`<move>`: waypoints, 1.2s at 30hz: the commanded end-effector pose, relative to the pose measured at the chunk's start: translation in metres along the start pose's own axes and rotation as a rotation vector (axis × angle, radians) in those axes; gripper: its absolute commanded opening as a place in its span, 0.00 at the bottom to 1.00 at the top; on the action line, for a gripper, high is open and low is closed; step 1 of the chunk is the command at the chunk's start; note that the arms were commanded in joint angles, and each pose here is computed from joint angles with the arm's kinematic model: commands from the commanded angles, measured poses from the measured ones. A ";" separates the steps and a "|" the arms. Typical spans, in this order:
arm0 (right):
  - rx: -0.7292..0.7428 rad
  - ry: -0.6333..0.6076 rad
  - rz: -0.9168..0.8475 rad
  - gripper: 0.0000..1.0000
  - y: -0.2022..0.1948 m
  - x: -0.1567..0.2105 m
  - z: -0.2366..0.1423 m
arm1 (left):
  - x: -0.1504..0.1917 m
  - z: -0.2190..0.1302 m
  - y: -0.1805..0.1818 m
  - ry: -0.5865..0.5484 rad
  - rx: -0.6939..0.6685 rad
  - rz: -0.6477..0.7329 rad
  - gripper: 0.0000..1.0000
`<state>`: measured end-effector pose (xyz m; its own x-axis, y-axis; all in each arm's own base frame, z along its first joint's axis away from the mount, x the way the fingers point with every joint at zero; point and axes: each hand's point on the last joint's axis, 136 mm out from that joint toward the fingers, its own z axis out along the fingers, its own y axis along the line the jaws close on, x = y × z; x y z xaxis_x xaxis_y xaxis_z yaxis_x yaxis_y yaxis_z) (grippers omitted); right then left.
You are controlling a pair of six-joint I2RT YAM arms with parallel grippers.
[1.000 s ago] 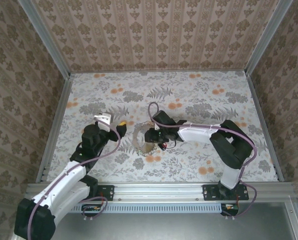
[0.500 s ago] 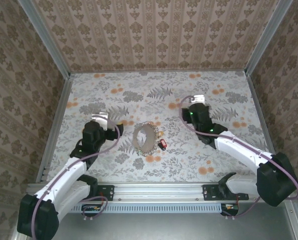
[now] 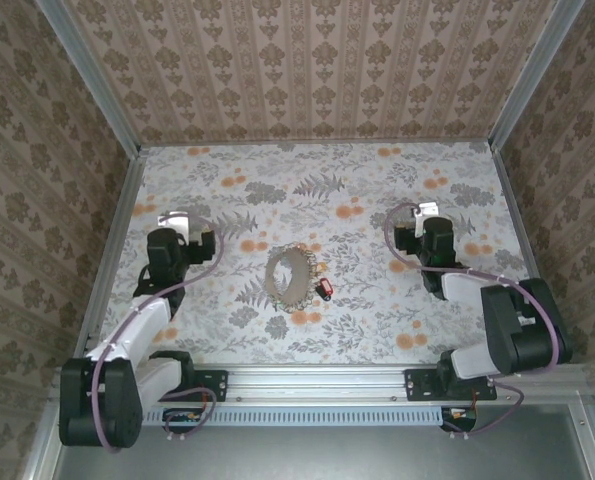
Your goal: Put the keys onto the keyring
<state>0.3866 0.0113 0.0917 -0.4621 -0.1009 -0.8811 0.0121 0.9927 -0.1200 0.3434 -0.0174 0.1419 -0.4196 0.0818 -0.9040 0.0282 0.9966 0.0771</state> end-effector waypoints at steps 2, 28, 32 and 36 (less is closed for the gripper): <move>-0.110 -0.170 0.048 0.82 0.007 -0.025 -0.009 | -0.020 0.014 -0.009 -0.099 0.055 0.101 1.00; 0.028 -0.127 0.139 1.00 -0.021 -0.009 0.009 | 0.021 0.071 0.007 -0.071 0.051 0.017 1.00; 0.021 -0.124 0.137 0.99 -0.020 -0.009 0.010 | 0.021 0.071 0.006 -0.071 0.048 0.019 1.00; 0.022 -0.128 0.137 1.00 -0.020 -0.010 0.009 | 0.021 0.071 0.006 -0.072 0.048 0.019 1.00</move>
